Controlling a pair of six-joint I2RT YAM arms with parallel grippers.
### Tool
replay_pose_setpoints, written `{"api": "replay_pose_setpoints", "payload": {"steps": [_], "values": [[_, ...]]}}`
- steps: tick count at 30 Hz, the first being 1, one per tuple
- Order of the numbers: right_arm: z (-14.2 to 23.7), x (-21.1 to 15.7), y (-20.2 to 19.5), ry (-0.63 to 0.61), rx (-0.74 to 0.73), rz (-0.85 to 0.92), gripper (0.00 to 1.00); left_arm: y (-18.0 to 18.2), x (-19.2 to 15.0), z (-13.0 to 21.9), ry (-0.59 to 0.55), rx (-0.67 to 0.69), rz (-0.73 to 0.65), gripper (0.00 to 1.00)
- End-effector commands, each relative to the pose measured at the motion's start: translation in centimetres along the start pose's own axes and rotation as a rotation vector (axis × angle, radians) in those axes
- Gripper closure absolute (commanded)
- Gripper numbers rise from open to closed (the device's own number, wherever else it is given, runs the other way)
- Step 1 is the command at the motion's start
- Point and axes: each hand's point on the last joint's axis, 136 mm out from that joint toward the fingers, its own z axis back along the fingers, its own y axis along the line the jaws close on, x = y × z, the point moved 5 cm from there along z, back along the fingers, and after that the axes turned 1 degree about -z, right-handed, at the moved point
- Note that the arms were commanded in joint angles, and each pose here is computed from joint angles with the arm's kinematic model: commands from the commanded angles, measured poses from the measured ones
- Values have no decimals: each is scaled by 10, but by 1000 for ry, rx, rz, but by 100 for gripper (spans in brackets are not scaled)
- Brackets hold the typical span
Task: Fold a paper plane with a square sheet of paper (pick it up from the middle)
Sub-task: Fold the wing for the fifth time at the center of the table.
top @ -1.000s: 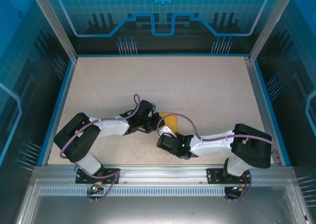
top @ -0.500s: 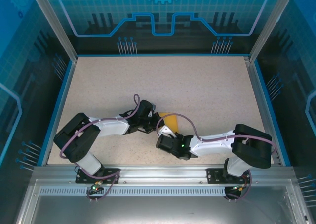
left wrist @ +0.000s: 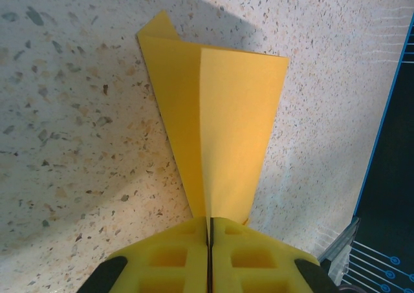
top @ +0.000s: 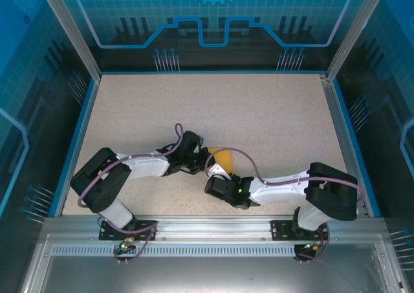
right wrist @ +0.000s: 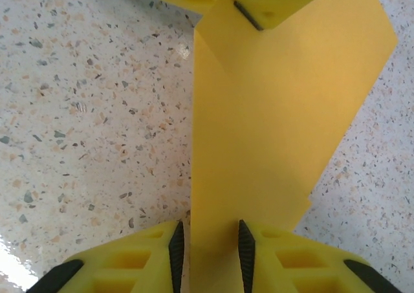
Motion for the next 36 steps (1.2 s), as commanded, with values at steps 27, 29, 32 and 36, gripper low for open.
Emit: {"api": "replay_pose_setpoints", "payload": {"steps": [27, 29, 32, 36], "values": [[-5, -1, -1, 29, -19, -23, 81, -12, 4, 8, -4, -24, -5, 91], [-5, -1, -2, 30, -20, -25, 83, -12, 5, 8, -5, -23, -3, 91], [-4, -1, -3, 27, -20, -32, 87, -12, 5, 9, -7, -26, -3, 91], [-3, 0, -5, 29, -2, -51, 92, -10, 6, 13, -21, -9, 3, 83]]}}
